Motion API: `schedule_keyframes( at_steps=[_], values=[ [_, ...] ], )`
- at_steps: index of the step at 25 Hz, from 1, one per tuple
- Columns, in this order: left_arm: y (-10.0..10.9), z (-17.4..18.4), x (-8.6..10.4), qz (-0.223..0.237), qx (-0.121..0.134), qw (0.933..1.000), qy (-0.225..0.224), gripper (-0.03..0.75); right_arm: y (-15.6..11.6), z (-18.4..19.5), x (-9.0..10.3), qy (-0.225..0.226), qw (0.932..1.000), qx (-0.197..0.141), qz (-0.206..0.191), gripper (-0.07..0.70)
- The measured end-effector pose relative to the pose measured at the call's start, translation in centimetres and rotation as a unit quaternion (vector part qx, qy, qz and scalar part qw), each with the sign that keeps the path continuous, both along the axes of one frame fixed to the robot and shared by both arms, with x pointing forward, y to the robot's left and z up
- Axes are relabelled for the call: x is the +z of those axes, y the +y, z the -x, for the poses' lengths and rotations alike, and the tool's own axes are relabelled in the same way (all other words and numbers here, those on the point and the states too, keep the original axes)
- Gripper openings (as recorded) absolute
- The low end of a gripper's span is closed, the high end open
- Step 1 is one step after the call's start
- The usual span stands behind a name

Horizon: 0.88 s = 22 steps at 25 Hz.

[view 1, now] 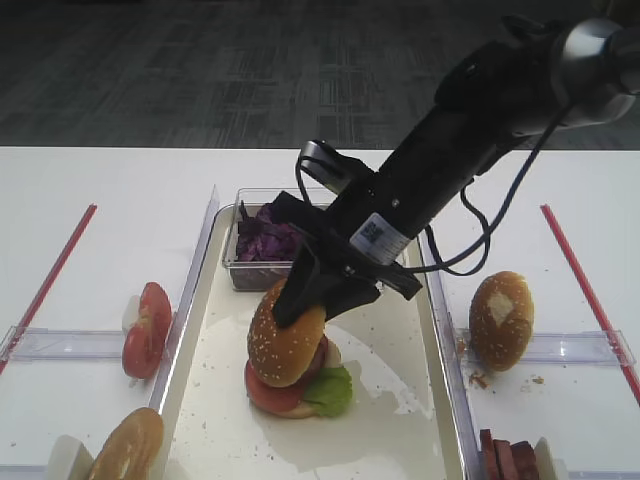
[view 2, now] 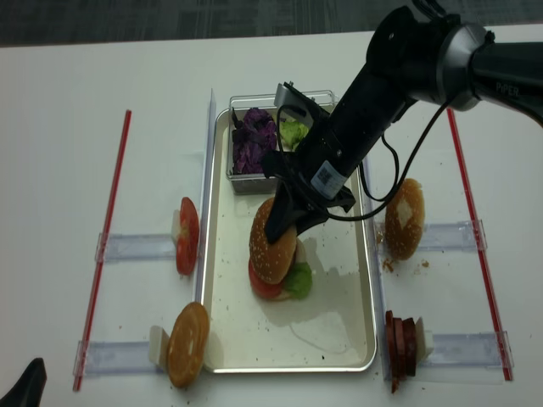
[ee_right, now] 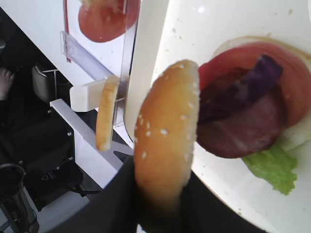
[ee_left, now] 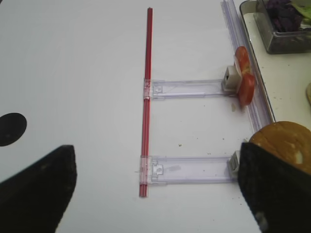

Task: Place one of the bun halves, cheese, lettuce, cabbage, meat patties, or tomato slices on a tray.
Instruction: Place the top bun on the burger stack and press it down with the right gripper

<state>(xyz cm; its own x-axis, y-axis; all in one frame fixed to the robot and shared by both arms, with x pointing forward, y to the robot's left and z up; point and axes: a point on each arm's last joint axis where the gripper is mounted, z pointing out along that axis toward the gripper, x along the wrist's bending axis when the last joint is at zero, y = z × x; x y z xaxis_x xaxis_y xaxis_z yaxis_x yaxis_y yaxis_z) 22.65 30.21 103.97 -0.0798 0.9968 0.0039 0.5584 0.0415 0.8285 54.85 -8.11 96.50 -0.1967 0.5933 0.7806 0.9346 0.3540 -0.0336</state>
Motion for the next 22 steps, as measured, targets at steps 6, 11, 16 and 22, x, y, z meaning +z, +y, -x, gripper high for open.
schedule_keyframes(
  at_steps=[6,11,16,22],
  values=[
    [0.0,0.0,0.0,0.0,0.0,1.0,0.0,0.618,0.07,-0.12,-0.51,0.002,1.0,0.001,0.0,0.202],
    [0.0,0.0,0.0,0.0,0.0,1.0,0.0,0.618,0.1,-0.15,-0.64,0.004,1.0,0.0,-0.001,0.202],
    [0.0,0.0,0.0,0.0,0.0,1.0,0.0,0.618,-0.03,-0.13,-0.86,0.001,0.9999,0.006,0.008,0.244],
    [0.0,0.0,0.0,0.0,0.0,1.0,0.0,0.618,-0.09,-0.11,-0.92,-0.001,0.9999,0.009,0.012,0.554]
  ],
)
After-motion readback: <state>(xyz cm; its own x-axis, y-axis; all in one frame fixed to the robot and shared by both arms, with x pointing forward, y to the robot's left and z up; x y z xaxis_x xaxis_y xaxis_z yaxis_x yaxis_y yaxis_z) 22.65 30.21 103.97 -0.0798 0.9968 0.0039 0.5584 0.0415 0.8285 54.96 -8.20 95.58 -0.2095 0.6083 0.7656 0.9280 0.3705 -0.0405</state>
